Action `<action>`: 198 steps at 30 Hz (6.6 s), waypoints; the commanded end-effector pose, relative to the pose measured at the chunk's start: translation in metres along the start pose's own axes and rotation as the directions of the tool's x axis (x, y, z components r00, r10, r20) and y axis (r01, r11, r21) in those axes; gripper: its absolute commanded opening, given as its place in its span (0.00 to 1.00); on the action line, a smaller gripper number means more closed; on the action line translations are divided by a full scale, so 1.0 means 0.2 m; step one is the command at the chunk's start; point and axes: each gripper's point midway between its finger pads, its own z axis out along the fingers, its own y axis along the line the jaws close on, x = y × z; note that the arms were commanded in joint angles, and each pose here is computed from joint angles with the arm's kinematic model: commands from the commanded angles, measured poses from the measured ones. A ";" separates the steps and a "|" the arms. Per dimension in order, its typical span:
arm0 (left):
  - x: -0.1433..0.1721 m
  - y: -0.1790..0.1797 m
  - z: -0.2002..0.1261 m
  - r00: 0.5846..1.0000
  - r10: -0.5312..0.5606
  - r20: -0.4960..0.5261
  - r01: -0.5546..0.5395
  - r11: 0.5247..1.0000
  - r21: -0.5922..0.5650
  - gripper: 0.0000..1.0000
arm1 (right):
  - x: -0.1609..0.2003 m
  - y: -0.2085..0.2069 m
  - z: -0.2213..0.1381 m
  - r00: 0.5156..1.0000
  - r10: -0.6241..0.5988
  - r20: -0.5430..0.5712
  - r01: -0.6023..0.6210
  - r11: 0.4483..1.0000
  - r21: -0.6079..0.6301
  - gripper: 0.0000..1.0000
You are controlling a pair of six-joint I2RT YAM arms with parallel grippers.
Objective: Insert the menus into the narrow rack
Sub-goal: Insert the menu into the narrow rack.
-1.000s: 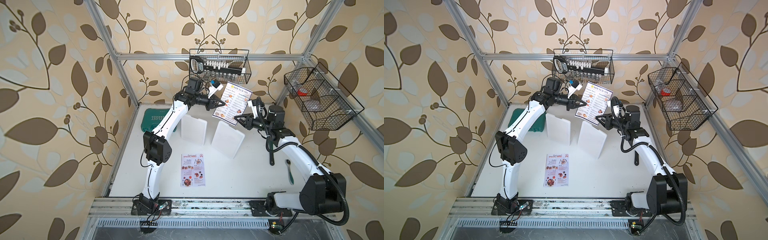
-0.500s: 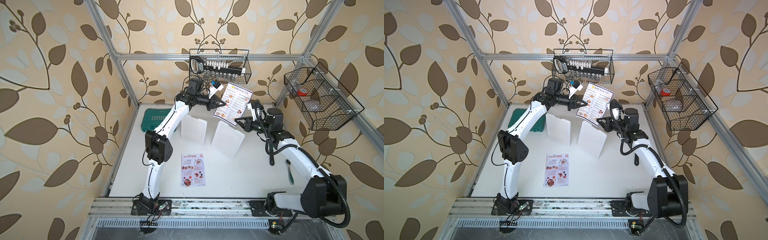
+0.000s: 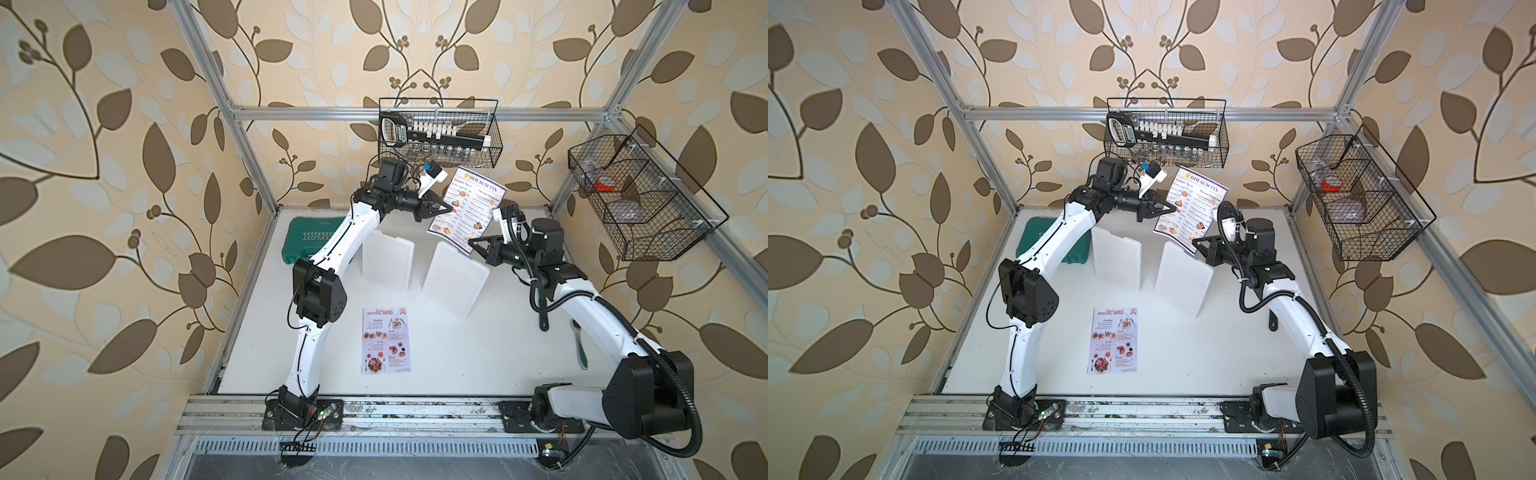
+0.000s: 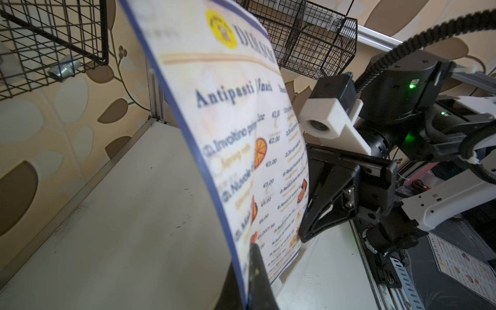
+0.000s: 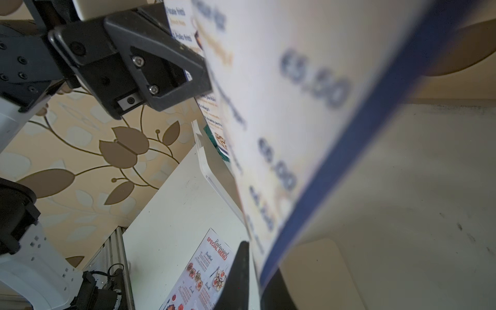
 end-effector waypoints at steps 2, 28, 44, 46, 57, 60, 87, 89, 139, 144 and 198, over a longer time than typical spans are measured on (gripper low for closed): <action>-0.06 -0.02 -0.04 0.999 0.043 0.032 -0.044 0.999 0.016 0.00 | 0.03 0.01 0.00 1.000 0.006 -0.003 -0.006 1.000 0.006 0.10; 0.01 -0.08 -0.05 0.999 0.043 -0.002 -0.043 0.997 0.061 0.00 | -0.01 -0.01 -0.01 1.000 -0.019 0.007 0.019 0.998 0.065 0.19; 0.02 -0.05 -0.06 0.996 0.082 -0.024 -0.082 0.997 0.016 0.00 | -0.05 -0.03 -0.03 0.999 -0.001 0.034 -0.001 0.998 0.067 0.09; 0.01 -0.03 -0.06 0.996 0.088 -0.020 -0.088 0.996 -0.001 0.00 | -0.05 -0.03 -0.03 0.999 0.002 0.037 -0.004 0.998 0.067 0.08; -0.02 0.04 -0.04 0.995 0.100 0.013 -0.100 0.994 -0.039 0.00 | -0.05 -0.01 -0.04 0.999 0.008 0.046 -0.011 0.998 0.062 0.05; -0.03 0.06 -0.03 0.995 0.098 0.019 -0.097 0.994 -0.048 0.00 | -0.04 0.00 -0.04 0.999 0.012 0.048 -0.015 0.998 0.062 0.05; -0.01 0.12 0.00 0.995 0.101 0.027 -0.099 0.993 -0.065 0.00 | 0.05 -0.04 -0.01 0.994 0.091 0.064 -0.098 0.989 0.111 0.04; -0.01 0.12 0.00 0.995 0.101 0.027 -0.099 0.993 -0.063 0.00 | 0.06 -0.04 -0.01 0.994 0.095 0.062 -0.102 0.989 0.112 0.03; -0.09 0.11 -0.03 0.988 0.147 0.048 -0.142 0.985 -0.094 0.00 | 0.14 -0.10 0.00 0.990 0.120 0.075 -0.130 0.982 0.139 0.01; -0.10 0.09 -0.04 0.987 0.152 0.053 -0.147 0.986 -0.085 0.00 | 0.16 -0.10 0.00 0.989 0.128 0.073 -0.137 0.981 0.140 0.01; -0.18 -0.03 -0.11 0.976 0.209 0.060 -0.204 0.975 -0.085 0.00 | 0.18 -0.06 -0.04 0.995 0.077 0.070 -0.085 0.990 0.117 0.01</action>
